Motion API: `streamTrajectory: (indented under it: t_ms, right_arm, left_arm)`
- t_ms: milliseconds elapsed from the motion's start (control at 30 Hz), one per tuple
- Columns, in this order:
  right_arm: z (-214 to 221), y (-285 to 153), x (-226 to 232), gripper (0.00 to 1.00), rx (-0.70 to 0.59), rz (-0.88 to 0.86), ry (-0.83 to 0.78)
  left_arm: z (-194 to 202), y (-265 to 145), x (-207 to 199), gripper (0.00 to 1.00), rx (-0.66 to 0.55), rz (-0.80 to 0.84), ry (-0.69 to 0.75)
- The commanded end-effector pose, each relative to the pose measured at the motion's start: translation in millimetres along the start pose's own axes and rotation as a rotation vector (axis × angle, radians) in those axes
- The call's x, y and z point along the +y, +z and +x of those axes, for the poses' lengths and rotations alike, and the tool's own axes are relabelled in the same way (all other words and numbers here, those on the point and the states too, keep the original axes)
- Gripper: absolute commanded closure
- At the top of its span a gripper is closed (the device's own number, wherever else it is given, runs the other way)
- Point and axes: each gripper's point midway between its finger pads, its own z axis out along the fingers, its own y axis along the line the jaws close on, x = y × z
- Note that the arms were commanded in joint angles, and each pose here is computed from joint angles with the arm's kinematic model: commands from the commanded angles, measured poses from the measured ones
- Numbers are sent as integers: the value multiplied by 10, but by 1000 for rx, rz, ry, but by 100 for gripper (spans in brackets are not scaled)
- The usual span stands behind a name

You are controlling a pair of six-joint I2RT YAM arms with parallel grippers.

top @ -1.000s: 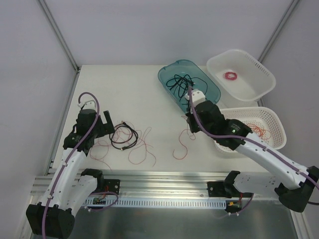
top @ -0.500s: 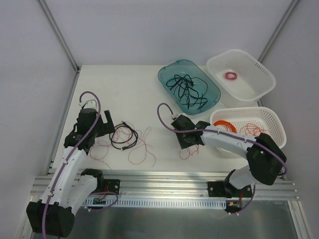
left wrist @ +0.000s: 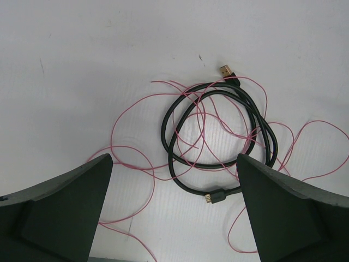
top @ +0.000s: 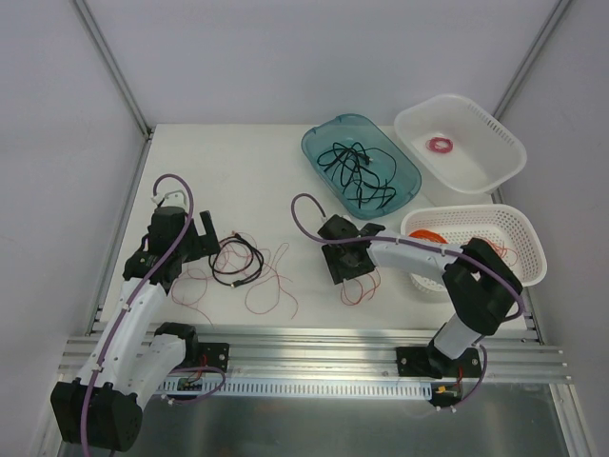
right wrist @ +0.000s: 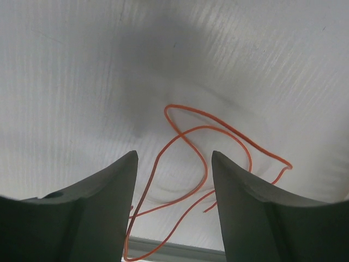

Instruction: Untangle the cables

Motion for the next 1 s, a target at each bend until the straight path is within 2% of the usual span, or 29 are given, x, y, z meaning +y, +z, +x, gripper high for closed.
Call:
streamTrajectory:
  t_ms: [0,200,300,400,500,533,600,633,967]
  right_arm:
    - [-41,-18,5,39,18,-13,26]
    - [3,105,-2,40,59,-43,41]
    - [28,169,-11,44,89,-52,52]
    - [73,222,-29,55,122,-38,54]
    - [109,260,-34,71,150,-29,52]
    - [116,268,-32,82,155,-26,52]
    - [118,271,-36,97,159,-20,54]
    - [122,270,-38,99,160,-19,54]
    - [-13,-26,-67,99,58,-51,63]
  left_arm:
    - [-93,2,-14,1,-31,11,13]
    - [-95,5,-15,1,-30,11,15]
    - [-94,5,-17,1,-31,12,16]
    - [-88,7,-12,1,-28,10,17]
    - [-85,13,-8,1,-26,8,18]
    - [-91,10,-10,1,-27,8,18]
    - [-85,16,-12,1,-25,9,18]
    - [-89,16,-13,1,-27,10,18]
    - [-85,21,-21,1,-21,13,19]
